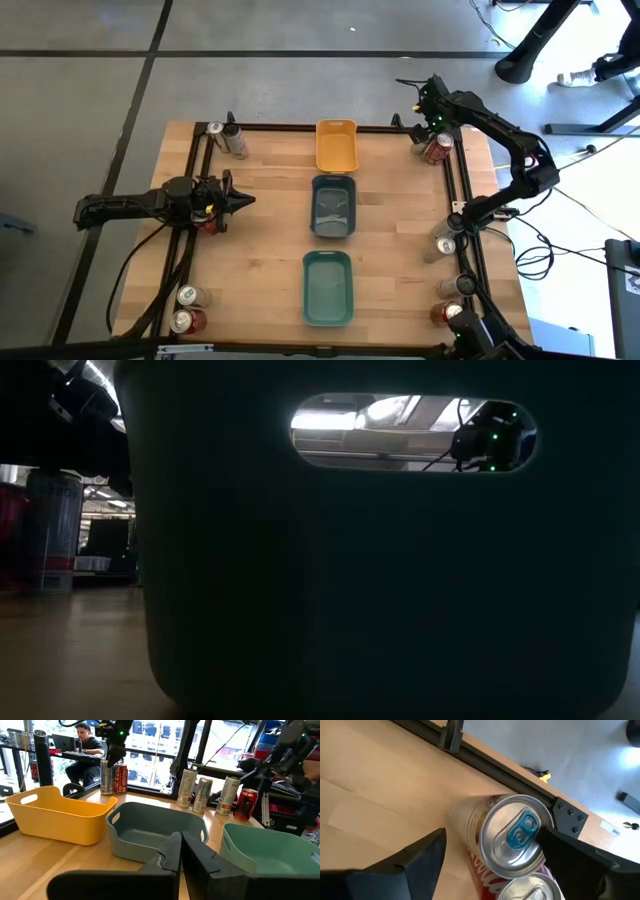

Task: Sort soda cans
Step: Put the top right blue soda can into the yellow bin

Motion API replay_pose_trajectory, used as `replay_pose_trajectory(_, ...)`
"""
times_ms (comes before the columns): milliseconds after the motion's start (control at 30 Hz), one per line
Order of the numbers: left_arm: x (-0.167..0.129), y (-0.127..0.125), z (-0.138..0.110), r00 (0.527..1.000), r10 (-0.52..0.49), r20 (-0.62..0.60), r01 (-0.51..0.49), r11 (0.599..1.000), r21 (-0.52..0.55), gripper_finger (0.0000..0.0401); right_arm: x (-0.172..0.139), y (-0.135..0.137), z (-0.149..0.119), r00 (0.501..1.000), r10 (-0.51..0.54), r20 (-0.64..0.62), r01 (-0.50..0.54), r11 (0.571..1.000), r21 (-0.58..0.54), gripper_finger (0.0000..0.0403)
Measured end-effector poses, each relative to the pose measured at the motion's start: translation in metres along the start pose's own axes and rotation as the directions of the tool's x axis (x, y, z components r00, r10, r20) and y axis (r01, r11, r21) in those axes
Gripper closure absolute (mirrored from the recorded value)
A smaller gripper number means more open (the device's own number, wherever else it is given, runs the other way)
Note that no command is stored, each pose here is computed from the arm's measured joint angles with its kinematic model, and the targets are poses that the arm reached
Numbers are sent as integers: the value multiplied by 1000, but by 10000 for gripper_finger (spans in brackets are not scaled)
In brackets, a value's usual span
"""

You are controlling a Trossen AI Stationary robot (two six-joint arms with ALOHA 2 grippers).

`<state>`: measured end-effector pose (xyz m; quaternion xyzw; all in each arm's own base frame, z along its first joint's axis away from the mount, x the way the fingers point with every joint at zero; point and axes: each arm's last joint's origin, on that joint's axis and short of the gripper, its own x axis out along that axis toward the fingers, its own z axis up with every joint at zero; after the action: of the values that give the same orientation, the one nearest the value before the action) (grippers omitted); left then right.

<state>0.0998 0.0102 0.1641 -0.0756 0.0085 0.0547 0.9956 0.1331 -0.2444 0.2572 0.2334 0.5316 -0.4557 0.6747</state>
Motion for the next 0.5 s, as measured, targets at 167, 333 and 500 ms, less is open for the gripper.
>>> replay_pose_trajectory(167, 0, 0, 0, 1000, 0, 0, 0, 1000, -8, 396, -6, 0, 4, 999, 32, 11, -32, 999, 2, 82)
replay_pose_trajectory(333, 0, 0, 0, 1000, 0, 0, 0, 1000, -9, 396, -12, 0, 8, 998, 53, 26, -53, 999, 2, 82)
replay_pose_trajectory(500, 0, 0, 0, 1000, -1, 1, 1, 1000, -7, 396, -26, -4, 16, 998, 24, 64, -26, 999, 27, 82)
